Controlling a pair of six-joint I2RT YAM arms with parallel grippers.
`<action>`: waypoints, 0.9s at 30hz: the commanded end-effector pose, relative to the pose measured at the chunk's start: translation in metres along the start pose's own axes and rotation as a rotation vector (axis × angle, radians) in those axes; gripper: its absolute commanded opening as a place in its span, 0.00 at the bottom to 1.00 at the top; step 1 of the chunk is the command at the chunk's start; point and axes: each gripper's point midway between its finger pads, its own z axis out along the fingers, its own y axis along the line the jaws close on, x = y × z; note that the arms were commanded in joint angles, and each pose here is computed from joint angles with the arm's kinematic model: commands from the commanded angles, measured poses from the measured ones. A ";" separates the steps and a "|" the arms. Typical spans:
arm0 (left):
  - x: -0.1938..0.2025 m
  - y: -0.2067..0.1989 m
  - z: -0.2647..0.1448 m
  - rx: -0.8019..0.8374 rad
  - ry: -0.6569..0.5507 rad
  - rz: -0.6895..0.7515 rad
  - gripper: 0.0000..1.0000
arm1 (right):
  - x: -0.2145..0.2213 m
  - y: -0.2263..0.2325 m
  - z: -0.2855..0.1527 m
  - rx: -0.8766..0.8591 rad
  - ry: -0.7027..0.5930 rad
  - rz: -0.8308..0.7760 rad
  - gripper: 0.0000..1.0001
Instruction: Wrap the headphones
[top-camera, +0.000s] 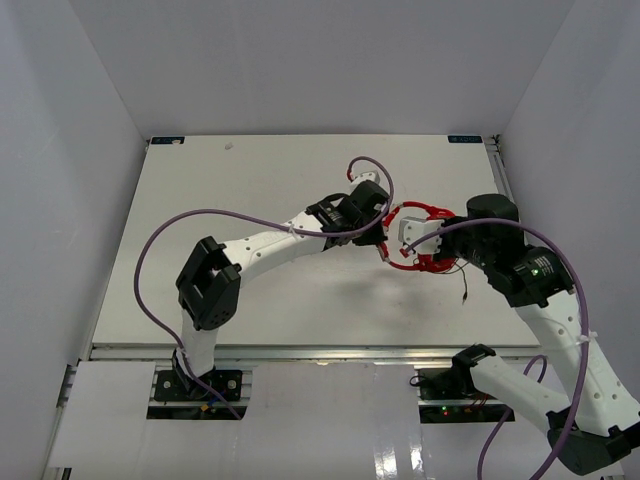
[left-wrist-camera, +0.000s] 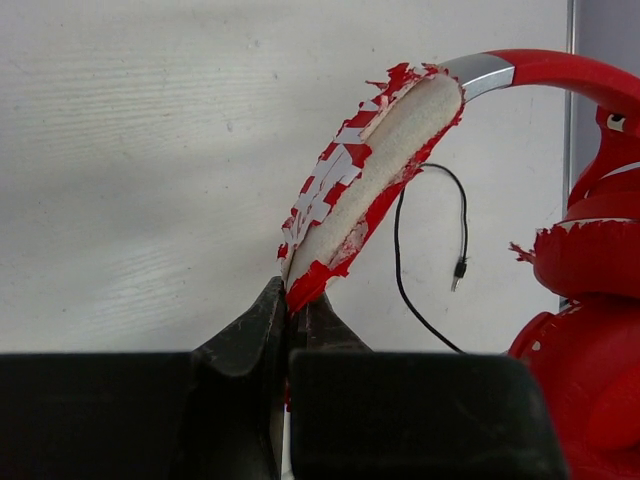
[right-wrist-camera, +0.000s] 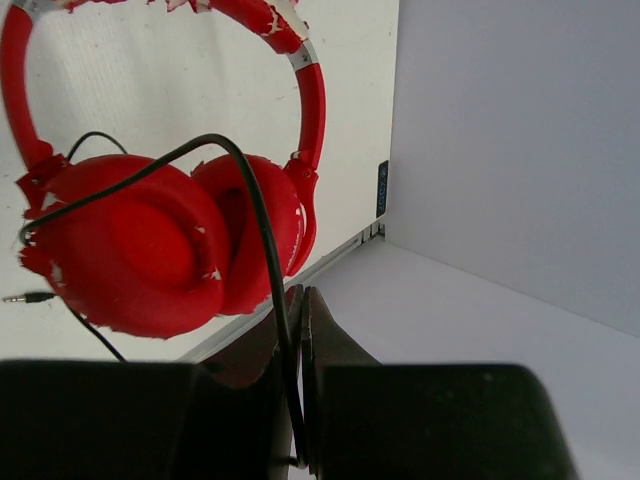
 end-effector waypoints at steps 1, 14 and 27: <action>-0.029 -0.026 -0.054 0.155 -0.091 0.051 0.00 | 0.004 -0.005 0.009 0.046 0.020 0.048 0.08; -0.027 -0.014 -0.094 0.204 -0.123 0.221 0.00 | -0.019 0.005 0.017 -0.097 -0.125 0.216 0.08; -0.007 -0.035 -0.095 0.341 -0.027 0.271 0.00 | -0.010 -0.002 0.029 -0.080 -0.102 0.315 0.08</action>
